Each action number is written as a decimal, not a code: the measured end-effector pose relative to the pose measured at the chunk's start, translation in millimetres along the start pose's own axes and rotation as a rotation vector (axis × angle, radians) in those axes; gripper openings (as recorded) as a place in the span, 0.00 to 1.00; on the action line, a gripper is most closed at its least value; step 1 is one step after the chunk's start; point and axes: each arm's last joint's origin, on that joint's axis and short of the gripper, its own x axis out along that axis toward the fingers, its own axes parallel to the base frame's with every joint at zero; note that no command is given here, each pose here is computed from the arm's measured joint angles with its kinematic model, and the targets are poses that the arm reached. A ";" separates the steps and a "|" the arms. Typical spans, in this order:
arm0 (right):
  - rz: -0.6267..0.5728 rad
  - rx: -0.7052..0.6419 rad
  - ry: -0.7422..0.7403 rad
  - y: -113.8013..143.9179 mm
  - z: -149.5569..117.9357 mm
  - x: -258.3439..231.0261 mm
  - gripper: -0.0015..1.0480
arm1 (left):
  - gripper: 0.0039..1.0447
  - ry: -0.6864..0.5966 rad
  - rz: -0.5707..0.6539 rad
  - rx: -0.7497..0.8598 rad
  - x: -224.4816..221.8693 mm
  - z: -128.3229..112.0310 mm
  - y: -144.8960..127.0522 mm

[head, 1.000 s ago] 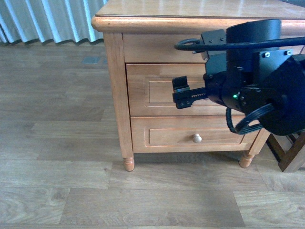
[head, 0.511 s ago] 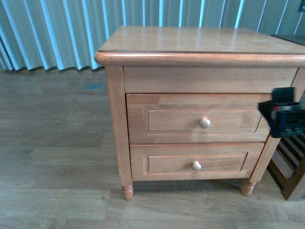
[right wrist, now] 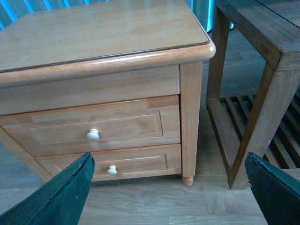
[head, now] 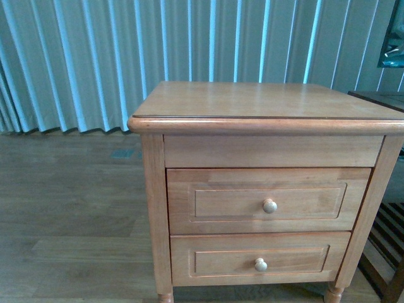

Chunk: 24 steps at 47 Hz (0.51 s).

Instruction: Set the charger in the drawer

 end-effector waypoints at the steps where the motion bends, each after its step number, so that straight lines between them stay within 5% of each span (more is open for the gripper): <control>1: 0.001 0.001 0.000 0.0 -0.1 -0.1 0.92 | 0.94 0.000 0.000 0.000 0.0 0.0 0.0; 11: -0.003 0.002 -0.004 -0.3 -1.2 0.1 0.91 | 0.94 0.000 0.000 0.000 0.0 0.0 0.0; 16: -0.085 -0.082 -0.175 5.1 -14.3 -7.6 0.72 | 0.94 0.000 0.000 0.000 0.0 0.0 0.0; 24: -0.082 -0.106 -0.205 15.5 -30.8 -23.1 0.45 | 0.94 0.000 0.000 0.000 0.0 0.0 0.0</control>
